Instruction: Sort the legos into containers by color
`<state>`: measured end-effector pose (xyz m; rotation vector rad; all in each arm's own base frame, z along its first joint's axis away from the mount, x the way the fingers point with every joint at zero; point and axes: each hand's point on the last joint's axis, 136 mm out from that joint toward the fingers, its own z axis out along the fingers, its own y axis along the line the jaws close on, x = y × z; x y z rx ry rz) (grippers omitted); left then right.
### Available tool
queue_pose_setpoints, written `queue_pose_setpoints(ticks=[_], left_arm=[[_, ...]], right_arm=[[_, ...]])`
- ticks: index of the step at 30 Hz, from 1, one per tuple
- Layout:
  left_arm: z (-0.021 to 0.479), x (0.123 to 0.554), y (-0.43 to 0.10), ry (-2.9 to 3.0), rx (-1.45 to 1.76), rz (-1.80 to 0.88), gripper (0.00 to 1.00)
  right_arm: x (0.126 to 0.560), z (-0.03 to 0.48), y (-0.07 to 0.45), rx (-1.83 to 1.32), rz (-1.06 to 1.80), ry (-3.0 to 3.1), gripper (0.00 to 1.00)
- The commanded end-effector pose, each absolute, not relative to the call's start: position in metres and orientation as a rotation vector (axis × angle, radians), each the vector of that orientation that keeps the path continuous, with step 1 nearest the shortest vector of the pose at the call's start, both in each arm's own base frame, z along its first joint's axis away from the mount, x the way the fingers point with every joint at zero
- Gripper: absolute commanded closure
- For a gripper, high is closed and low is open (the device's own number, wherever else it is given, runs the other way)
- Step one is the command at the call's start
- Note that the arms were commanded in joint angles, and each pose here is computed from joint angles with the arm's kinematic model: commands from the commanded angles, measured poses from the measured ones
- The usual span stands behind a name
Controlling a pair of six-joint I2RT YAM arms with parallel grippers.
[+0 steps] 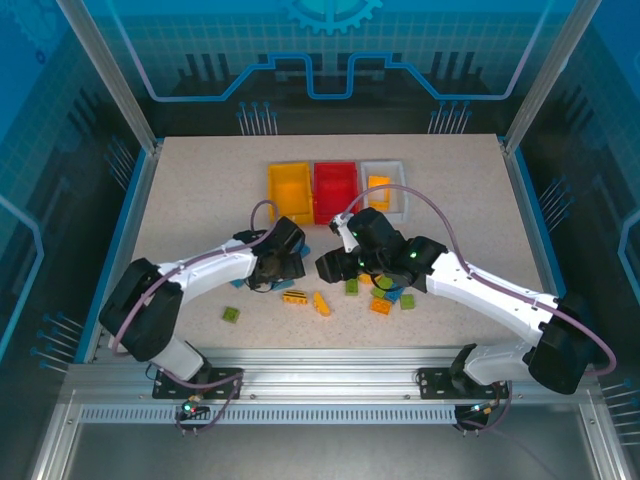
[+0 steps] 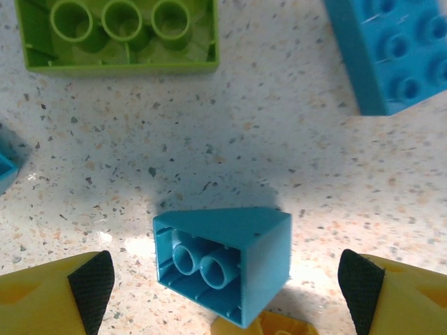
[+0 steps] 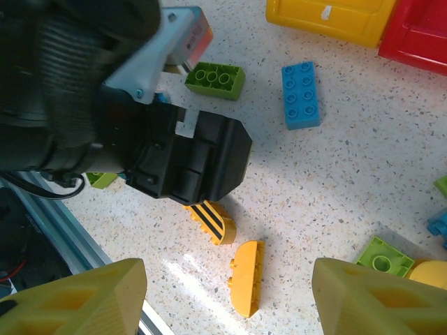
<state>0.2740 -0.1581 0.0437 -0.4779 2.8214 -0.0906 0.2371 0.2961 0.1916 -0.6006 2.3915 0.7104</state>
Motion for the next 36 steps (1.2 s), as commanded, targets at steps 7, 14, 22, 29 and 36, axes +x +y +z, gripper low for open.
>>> queue_pose_setpoints(ticks=[7, 14, 22, 29, 36], left_arm=[[0.008, 0.269, -0.159, 2.924, -0.397, -0.009, 0.17], [0.004, 0.276, -0.162, 2.899, -0.375, -0.030, 0.34], [0.022, 0.285, -0.166, 2.847, -0.351, -0.073, 0.49], [0.037, 0.289, -0.165, 2.814, -0.336, -0.072, 0.52], [0.047, 0.294, -0.165, 2.788, -0.334, -0.069, 0.53]], right_arm=[[0.235, 0.202, 0.298, -0.597, 0.731, 2.366, 0.34], [0.235, 0.201, 0.299, -0.591, 0.734, 2.369, 0.34], [0.236, 0.200, 0.295, -0.580, 0.717, 2.371, 0.34], [0.237, 0.199, 0.293, -0.572, 0.712, 2.374, 0.34], [0.238, 0.200, 0.291, -0.564, 0.707, 2.374, 0.34]])
